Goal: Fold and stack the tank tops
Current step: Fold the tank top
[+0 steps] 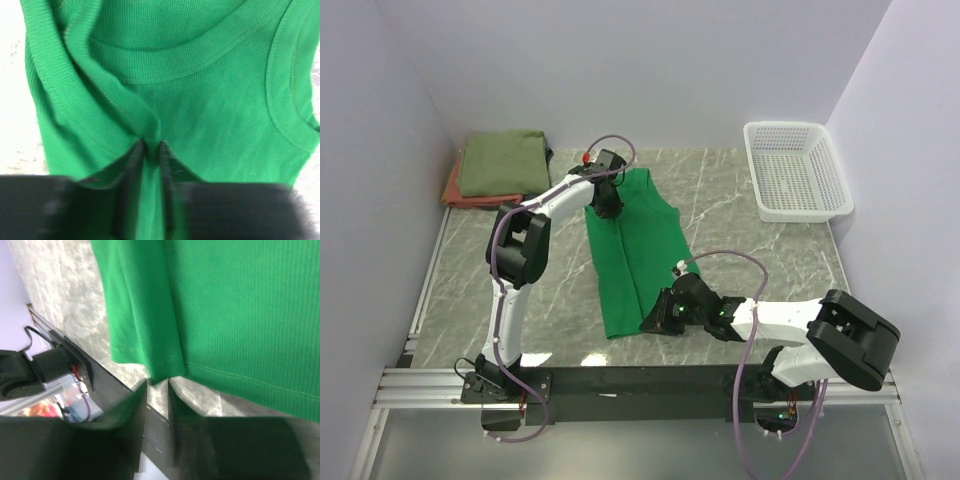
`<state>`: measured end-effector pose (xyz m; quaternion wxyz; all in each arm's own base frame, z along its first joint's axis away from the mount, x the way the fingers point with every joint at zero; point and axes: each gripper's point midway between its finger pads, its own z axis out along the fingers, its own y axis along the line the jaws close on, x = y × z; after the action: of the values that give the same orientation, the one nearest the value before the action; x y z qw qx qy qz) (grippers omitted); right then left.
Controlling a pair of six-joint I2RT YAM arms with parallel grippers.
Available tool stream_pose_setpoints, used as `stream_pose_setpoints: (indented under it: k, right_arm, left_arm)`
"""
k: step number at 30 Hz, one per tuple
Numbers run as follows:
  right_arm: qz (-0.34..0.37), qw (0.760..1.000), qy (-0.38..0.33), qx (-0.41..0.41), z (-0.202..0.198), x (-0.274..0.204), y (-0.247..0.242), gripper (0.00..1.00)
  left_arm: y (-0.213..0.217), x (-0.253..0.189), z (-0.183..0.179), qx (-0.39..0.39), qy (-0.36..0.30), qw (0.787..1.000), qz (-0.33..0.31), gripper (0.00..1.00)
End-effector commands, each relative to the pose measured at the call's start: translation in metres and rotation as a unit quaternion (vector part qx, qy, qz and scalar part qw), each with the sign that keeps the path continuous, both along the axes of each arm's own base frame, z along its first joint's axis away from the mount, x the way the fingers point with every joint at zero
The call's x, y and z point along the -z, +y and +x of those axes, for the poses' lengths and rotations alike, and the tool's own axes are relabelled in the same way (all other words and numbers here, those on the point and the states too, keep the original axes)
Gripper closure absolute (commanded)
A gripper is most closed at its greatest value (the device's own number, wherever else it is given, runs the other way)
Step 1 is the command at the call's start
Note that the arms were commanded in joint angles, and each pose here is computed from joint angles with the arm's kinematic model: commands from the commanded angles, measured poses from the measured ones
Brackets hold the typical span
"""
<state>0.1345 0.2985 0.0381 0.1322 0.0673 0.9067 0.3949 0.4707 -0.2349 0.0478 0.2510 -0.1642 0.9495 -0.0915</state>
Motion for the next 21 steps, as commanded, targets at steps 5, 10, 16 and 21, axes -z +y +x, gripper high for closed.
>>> stream_pose_setpoints:
  k: [5,10,16,21]
  right_arm:
    - [-0.059,0.996,-0.054,0.044,0.019,-0.016,-0.024,0.48]
    - [-0.107,0.983,-0.127,0.076,0.038,-0.053,-0.041,0.48]
    - [-0.176,0.969,-0.171,0.007,0.046,-0.063,0.001,0.54]
    - [-0.259,0.949,-0.172,-0.047,0.049,-0.026,0.03,0.56]
  left_arm:
    - [-0.002,-0.051,0.022,0.003,-0.076,0.997,-0.023,0.54]
    - [0.033,-0.074,0.024,-0.046,-0.108,0.993,-0.029,0.52]
    - [0.05,-0.071,0.022,-0.068,-0.098,0.992,-0.048,0.64]
    - [0.045,-0.036,0.02,-0.054,-0.067,0.995,-0.05,0.77]
